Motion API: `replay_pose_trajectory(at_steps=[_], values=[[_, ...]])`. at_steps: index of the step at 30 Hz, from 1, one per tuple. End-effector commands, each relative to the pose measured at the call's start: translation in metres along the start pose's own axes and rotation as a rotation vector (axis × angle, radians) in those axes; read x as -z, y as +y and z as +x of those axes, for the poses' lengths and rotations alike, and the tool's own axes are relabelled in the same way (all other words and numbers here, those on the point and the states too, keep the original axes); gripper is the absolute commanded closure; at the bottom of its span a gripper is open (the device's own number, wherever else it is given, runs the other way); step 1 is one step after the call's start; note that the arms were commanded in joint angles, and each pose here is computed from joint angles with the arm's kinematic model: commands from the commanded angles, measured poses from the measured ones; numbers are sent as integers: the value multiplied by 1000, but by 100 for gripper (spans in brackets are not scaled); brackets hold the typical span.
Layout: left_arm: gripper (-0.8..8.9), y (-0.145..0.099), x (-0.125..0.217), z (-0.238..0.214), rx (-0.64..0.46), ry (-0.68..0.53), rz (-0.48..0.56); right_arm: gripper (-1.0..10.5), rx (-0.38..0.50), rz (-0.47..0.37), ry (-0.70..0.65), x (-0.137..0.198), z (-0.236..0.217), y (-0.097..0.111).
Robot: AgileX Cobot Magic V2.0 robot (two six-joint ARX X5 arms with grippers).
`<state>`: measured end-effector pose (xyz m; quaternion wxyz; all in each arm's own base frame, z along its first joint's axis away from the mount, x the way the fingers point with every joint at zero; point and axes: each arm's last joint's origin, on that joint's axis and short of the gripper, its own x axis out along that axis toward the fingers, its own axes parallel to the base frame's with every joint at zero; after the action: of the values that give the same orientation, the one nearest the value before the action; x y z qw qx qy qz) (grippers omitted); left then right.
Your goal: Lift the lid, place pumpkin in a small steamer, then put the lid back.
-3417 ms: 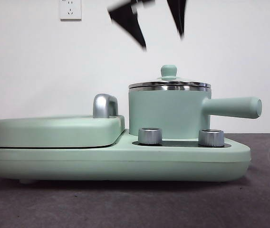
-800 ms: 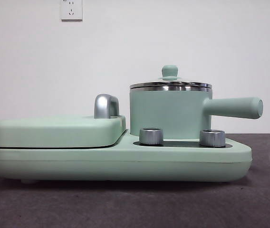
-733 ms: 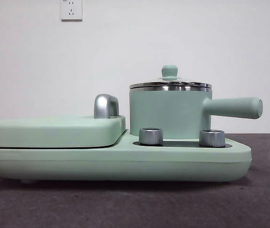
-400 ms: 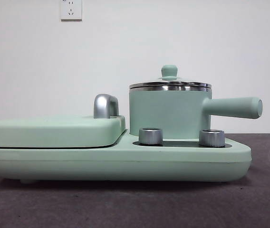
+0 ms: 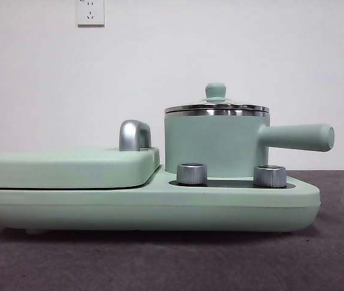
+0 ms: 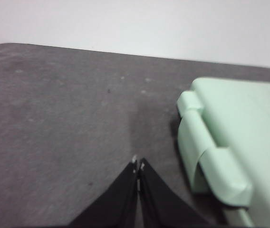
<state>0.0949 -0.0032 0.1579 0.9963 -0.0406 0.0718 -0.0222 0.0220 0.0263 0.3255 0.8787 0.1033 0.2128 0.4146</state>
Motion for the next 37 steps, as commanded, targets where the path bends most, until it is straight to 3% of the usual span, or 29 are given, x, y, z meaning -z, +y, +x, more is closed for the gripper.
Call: replay_pose_trajectory(at_steps=[1,26,33,37], values=[[807,2,8,2,-9,37,76,931,-11,-16,-13,-2,-1,1],[807,2,8,2,-14,35,89,931,-6,-18,-25,-1,-3,1],[807,2,8,2,-14,35,89,931,215,-42,-182,4,0,-11],[807,2,8,2,-14,35,89,931,359,-99,-398,17,17,-35]])
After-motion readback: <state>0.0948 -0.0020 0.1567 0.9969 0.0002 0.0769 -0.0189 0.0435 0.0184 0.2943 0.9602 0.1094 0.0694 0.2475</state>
